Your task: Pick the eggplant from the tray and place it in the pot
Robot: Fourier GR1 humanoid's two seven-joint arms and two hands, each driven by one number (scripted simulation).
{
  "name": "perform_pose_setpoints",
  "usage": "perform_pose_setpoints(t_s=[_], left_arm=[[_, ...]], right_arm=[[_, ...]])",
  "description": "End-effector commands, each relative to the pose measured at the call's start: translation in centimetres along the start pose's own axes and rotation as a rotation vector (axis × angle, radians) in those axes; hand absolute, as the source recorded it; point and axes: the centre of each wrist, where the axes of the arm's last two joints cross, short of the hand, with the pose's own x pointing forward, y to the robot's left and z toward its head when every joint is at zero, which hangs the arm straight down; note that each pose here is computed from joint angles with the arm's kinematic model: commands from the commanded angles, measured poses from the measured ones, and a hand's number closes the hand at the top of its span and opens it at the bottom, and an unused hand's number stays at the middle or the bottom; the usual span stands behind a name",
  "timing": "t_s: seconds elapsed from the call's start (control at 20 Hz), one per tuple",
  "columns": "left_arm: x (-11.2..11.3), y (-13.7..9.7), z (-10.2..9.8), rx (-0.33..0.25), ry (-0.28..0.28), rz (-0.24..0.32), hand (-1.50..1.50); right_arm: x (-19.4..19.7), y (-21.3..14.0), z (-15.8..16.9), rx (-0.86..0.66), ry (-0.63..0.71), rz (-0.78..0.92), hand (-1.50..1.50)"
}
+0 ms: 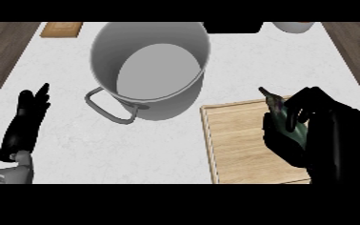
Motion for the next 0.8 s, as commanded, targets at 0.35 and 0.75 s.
perform_pose_setpoints(t_s=[0.35, 0.75], left_arm=[[0.8, -0.5, -2.1, -0.024, -0.029, -0.004, 0.00], [1.7, -0.4, -1.3, -0.053, -0.054, -0.005, 0.00]], right_arm=[[12.8, -6.1, 0.3, -0.091, -0.133, -0.029, 1.50], [18.4, -3.4, -4.1, 0.049, -0.053, -0.083, 1.50]])
